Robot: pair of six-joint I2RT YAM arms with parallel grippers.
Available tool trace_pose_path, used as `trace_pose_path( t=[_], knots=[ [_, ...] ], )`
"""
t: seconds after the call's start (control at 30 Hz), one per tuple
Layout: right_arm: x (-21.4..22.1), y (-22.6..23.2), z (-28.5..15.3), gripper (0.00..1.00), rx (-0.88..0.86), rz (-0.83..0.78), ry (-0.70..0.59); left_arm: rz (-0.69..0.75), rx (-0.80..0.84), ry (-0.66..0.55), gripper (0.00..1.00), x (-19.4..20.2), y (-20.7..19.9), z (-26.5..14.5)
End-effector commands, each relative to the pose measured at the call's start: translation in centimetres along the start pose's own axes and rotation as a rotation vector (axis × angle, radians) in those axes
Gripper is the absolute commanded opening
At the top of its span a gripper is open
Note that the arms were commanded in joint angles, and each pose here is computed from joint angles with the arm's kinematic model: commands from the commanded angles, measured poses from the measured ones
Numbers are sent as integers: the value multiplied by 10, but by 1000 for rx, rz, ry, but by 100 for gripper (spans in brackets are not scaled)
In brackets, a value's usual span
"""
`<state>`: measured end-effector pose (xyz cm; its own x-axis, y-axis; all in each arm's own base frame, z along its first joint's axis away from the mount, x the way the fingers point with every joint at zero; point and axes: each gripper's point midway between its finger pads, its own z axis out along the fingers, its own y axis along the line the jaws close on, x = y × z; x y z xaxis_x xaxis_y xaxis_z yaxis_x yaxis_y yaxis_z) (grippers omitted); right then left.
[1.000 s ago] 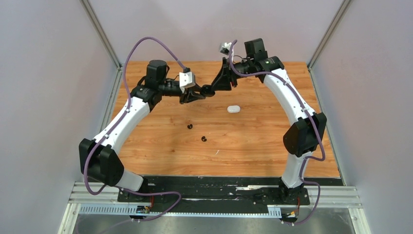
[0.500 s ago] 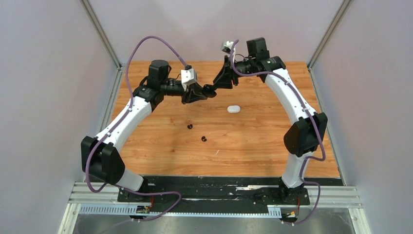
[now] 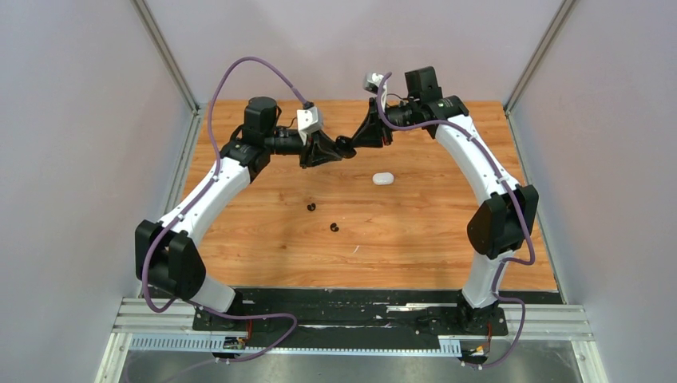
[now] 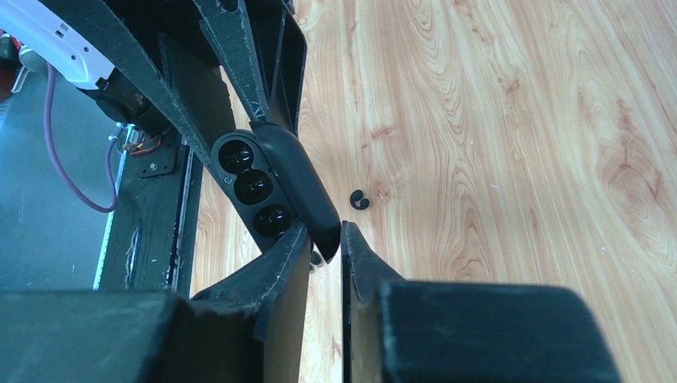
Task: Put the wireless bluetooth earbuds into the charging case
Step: Pass from the left arm to the right
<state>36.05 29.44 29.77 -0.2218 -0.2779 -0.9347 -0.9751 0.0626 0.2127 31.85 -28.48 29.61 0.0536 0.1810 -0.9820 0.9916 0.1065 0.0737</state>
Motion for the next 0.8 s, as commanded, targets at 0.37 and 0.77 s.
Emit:
trace_pose_path(
  t=[0.37, 0.77],
  knots=[
    [-20, 4, -3, 0, 71, -194, 12, -39, -125, 35, 42, 6, 23, 3],
    [10, -4, -1, 0, 196, -539, 201, -238, -246, 36, 83, -25, 19, -42]
  ],
)
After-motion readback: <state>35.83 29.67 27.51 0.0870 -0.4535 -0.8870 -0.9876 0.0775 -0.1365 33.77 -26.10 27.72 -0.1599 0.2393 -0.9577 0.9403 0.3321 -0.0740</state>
